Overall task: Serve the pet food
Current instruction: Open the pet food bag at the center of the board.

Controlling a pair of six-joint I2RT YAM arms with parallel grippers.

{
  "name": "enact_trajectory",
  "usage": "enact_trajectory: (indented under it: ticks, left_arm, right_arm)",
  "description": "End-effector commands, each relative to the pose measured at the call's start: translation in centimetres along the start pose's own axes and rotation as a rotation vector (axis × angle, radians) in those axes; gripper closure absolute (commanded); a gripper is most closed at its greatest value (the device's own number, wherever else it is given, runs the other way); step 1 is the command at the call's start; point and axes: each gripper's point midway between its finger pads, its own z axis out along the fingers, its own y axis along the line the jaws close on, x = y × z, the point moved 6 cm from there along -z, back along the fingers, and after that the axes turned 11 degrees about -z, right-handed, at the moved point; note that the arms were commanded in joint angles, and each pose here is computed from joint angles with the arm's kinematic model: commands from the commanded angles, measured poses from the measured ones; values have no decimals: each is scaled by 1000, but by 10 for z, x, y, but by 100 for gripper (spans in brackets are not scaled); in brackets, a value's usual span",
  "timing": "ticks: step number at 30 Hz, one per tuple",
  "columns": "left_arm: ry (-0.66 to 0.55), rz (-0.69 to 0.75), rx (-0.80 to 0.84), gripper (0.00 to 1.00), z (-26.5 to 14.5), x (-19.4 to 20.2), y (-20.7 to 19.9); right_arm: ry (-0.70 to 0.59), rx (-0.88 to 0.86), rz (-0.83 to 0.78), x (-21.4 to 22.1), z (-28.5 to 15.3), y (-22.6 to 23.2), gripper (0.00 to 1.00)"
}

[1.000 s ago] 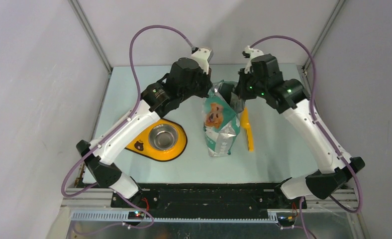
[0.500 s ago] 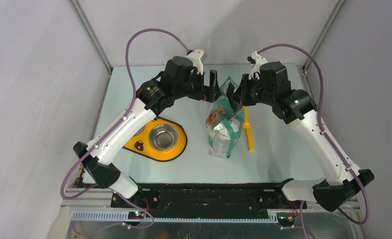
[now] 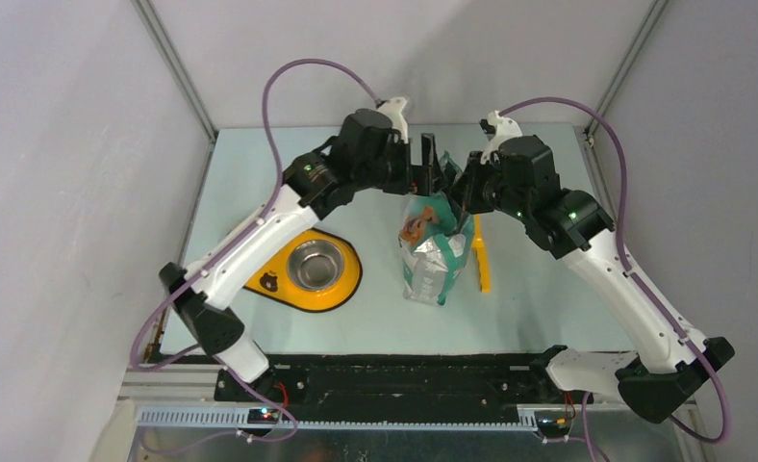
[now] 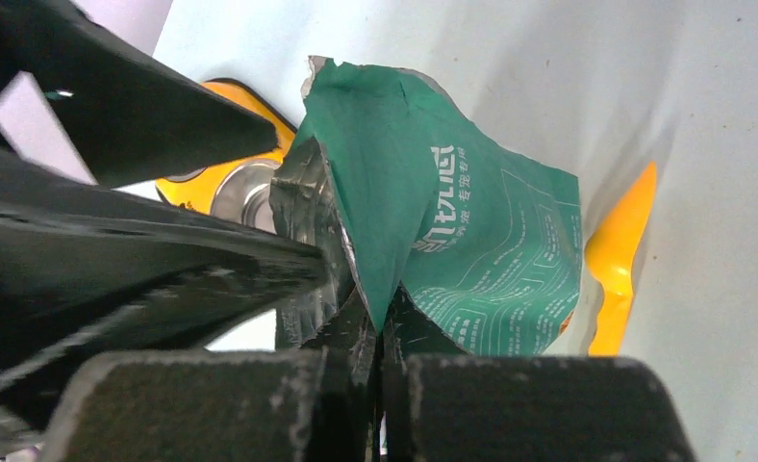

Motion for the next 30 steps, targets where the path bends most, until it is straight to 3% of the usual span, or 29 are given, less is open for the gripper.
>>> enact_trajectory:
  ticks: [1, 5, 7, 9, 11, 13, 18, 22, 30]
  left_arm:
    - [65, 6, -49, 2, 18, 14, -3]
    - [92, 35, -78, 13, 33, 18, -11]
    - [115, 67, -131, 31, 43, 24, -7]
    - [130, 97, -149, 73, 43, 26, -10]
    - [124, 136, -169, 94, 36, 22, -12]
    - [87, 170, -210, 99, 20, 14, -10]
    - [-94, 250, -349, 100, -28, -14, 8]
    - [-228, 319, -458, 100, -78, -33, 25]
    - [-225, 386, -489, 100, -97, -42, 37]
  right_arm:
    - [-226, -72, 21, -38, -30, 16, 100]
    - [-214, -70, 11, -33, -27, 16, 100]
    - [-220, -61, 6, -34, -29, 15, 100]
    - [-229, -36, -3, -37, -30, 12, 100]
    - [-233, 1, -28, -41, -33, 7, 100]
    - [-217, 64, -77, -45, -34, -3, 100]
    - [-122, 294, -179, -50, -43, -52, 100]
    - [-153, 393, -265, -75, -57, -72, 100]
    - [-222, 305, -497, -101, -35, -72, 100]
